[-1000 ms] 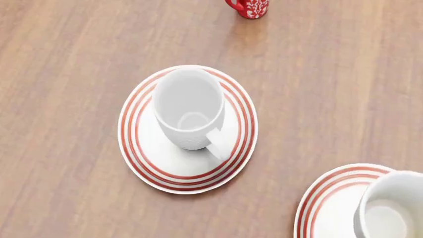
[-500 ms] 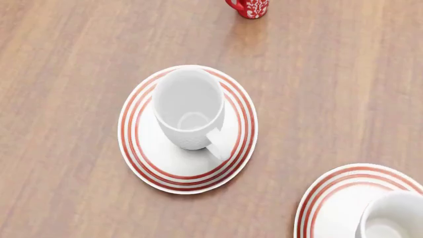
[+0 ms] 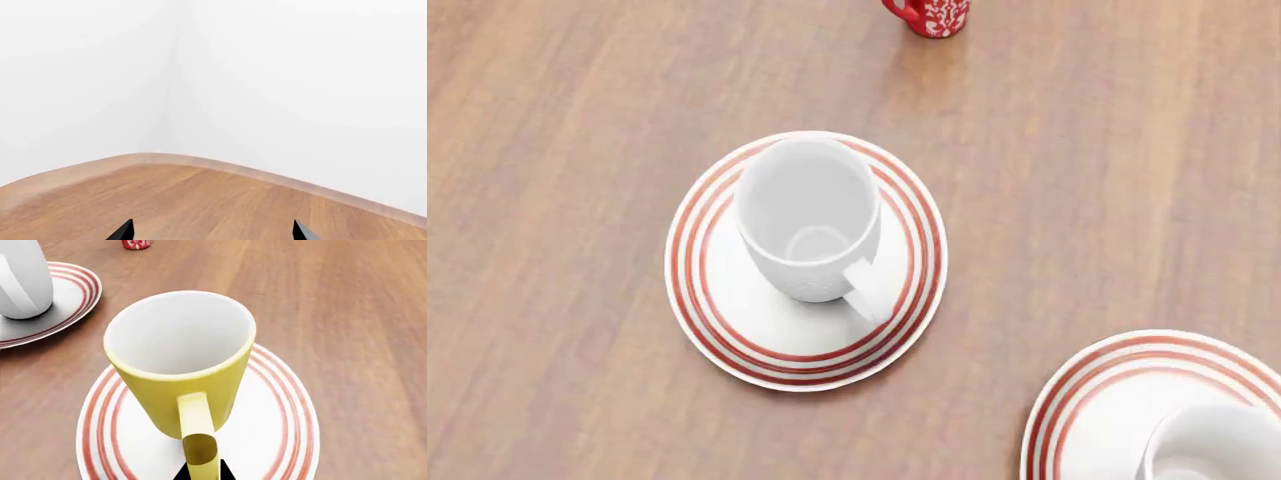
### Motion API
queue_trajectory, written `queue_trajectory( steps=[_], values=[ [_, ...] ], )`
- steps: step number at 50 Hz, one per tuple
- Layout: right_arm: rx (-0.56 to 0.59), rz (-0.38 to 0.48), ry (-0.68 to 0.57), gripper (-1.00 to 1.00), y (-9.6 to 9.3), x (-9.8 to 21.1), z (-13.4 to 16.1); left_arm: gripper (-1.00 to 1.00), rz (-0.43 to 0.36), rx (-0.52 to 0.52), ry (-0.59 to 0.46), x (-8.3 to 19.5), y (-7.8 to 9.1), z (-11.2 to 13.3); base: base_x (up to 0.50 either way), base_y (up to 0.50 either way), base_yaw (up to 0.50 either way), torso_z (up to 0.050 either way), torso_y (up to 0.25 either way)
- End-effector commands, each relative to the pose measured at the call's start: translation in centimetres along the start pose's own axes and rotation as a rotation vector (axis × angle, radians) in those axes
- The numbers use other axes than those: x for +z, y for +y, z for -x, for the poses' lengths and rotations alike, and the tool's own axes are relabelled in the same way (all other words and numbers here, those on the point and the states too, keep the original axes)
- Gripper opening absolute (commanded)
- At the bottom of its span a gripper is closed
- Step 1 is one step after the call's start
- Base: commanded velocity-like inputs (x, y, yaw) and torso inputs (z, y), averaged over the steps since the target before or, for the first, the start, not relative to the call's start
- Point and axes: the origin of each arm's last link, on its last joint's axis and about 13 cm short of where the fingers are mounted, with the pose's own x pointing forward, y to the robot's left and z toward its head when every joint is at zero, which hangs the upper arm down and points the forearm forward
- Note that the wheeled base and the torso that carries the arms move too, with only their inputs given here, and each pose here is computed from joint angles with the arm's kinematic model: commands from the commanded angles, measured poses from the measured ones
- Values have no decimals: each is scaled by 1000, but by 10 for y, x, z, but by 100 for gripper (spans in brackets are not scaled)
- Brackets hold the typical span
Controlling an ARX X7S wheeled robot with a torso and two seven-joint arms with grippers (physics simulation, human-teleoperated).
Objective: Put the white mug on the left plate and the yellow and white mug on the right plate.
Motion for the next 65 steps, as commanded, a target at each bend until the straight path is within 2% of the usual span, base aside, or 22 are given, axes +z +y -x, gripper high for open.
queue_trajectory(
  steps=[1, 15, 16, 23, 28, 31, 53, 60, 65],
  values=[
    [4, -15, 17, -100, 0, -8, -8, 100, 0, 1, -3, 1, 0, 0, 0, 0, 0, 0, 0],
    [3, -22, 19, -100, 1, -7, -9, 100, 1, 0, -2, 1, 0, 0, 0, 0, 0, 0, 0],
    [-3, -20, 18, 100, 1, -7, -9, 100, 1, 0, -3, 1, 0, 0, 0, 0, 0, 0, 0],
    [-19, -23, 0, 100, 2, -3, -9, 100, 2, 0, -3, 1, 0, 1, 0, 0, 0, 0, 0],
    [-52, -50, -113, 100, 0, 10, -6, 100, 2, 3, -3, 1, 0, 1, 0, 0, 0, 0, 0],
    [-52, -39, -132, 100, -1, 11, -4, 100, 1, 2, -4, 1, 0, 1, 0, 0, 0, 0, 0],
    [-20, -17, -209, 100, -4, 30, 16, 100, 2, 0, -3, 1, -1, -1, 0, 0, 0, 0, 0],
    [-35, -30, -316, 100, -3, 53, 7, 100, 3, -1, -5, 1, -1, -2, 0, 0, 0, 0, 0],
    [-26, -43, -406, 100, 0, 74, -13, 100, 5, -3, -5, 0, -2, -2, 0, 0, 0, 0, 0]
  ],
)
